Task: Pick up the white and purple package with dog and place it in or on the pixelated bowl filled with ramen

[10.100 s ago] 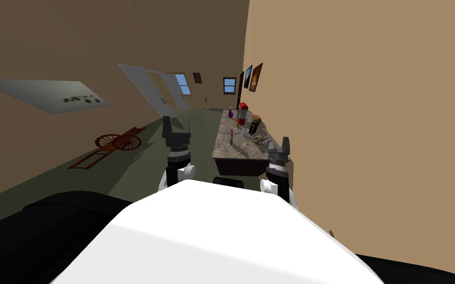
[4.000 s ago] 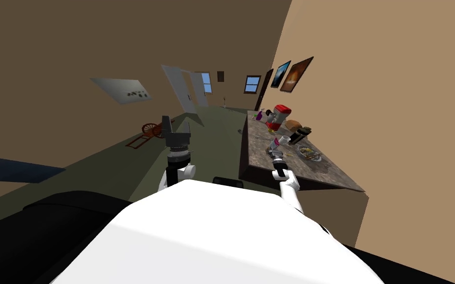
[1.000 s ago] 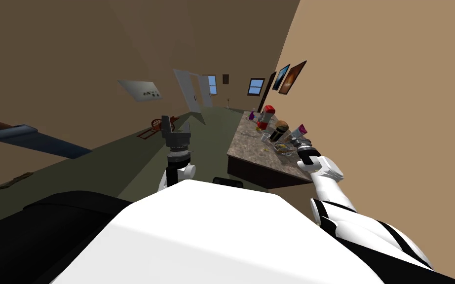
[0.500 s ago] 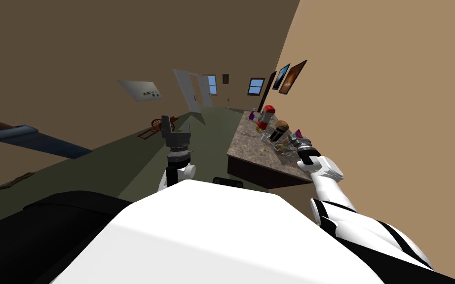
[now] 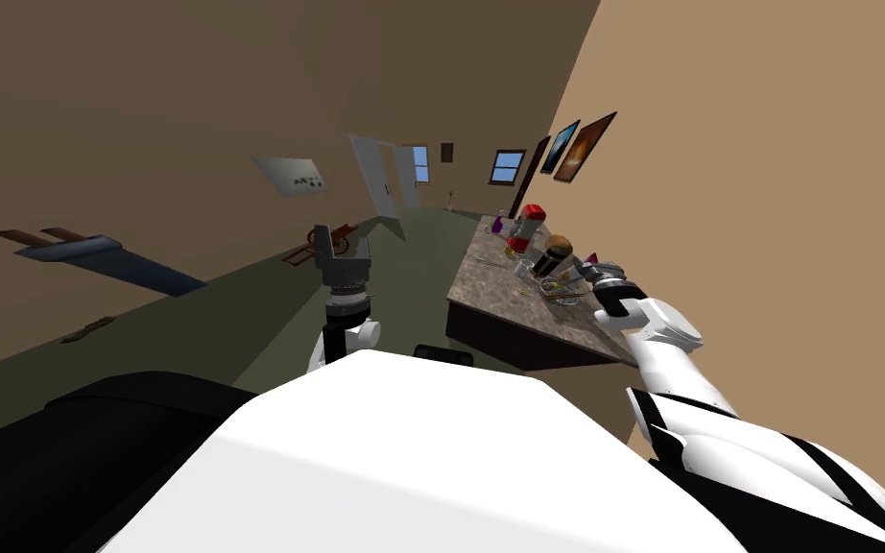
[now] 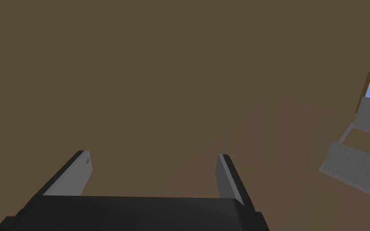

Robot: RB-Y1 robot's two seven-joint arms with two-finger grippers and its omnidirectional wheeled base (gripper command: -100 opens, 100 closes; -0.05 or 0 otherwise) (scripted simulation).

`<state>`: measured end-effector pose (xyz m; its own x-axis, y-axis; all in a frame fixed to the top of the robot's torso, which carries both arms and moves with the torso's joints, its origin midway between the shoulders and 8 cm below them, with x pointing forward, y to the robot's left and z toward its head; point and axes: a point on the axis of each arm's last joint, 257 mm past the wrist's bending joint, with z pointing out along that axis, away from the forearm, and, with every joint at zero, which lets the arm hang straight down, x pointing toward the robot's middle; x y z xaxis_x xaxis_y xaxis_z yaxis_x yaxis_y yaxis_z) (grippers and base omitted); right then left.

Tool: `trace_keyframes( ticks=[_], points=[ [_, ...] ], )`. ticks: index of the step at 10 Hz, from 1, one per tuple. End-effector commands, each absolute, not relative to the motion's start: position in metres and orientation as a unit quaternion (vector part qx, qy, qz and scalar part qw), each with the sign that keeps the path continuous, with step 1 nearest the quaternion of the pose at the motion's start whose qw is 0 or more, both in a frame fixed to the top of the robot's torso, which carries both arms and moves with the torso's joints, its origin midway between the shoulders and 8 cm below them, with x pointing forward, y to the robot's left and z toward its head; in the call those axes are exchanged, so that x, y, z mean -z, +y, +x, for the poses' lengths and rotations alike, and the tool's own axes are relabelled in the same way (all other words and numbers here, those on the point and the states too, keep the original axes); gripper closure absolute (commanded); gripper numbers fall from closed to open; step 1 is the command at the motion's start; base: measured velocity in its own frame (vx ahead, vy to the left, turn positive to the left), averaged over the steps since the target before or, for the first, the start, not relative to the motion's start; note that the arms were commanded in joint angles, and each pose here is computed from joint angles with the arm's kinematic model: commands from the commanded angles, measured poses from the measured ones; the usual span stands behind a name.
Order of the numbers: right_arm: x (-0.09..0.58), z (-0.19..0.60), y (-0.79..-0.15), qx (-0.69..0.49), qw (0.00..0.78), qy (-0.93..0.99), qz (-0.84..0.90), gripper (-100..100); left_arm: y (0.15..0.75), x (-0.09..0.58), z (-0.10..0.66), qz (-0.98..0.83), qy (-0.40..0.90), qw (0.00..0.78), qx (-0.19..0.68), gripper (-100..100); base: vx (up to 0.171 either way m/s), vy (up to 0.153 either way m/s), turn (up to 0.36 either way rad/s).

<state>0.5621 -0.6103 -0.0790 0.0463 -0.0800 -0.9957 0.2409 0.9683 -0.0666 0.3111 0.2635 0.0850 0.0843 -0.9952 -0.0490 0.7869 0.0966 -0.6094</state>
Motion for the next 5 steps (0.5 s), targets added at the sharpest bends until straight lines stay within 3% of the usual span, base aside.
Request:
trace_keyframes(
  ticks=[1,5],
  points=[
    [0.07,0.561,-0.62,0.116,0.72,0.681,0.064,-100,0.264,-0.085,0.311,-0.222,0.235,0.702,0.635,0,-0.041,0.024,0.086],
    [0.054,0.559,-0.636,0.125,0.72,0.679,0.069,-100,0.264,-0.085,0.311,-0.222,0.235,0.702,0.634,0,-0.031,0.021,0.069]
  ],
)
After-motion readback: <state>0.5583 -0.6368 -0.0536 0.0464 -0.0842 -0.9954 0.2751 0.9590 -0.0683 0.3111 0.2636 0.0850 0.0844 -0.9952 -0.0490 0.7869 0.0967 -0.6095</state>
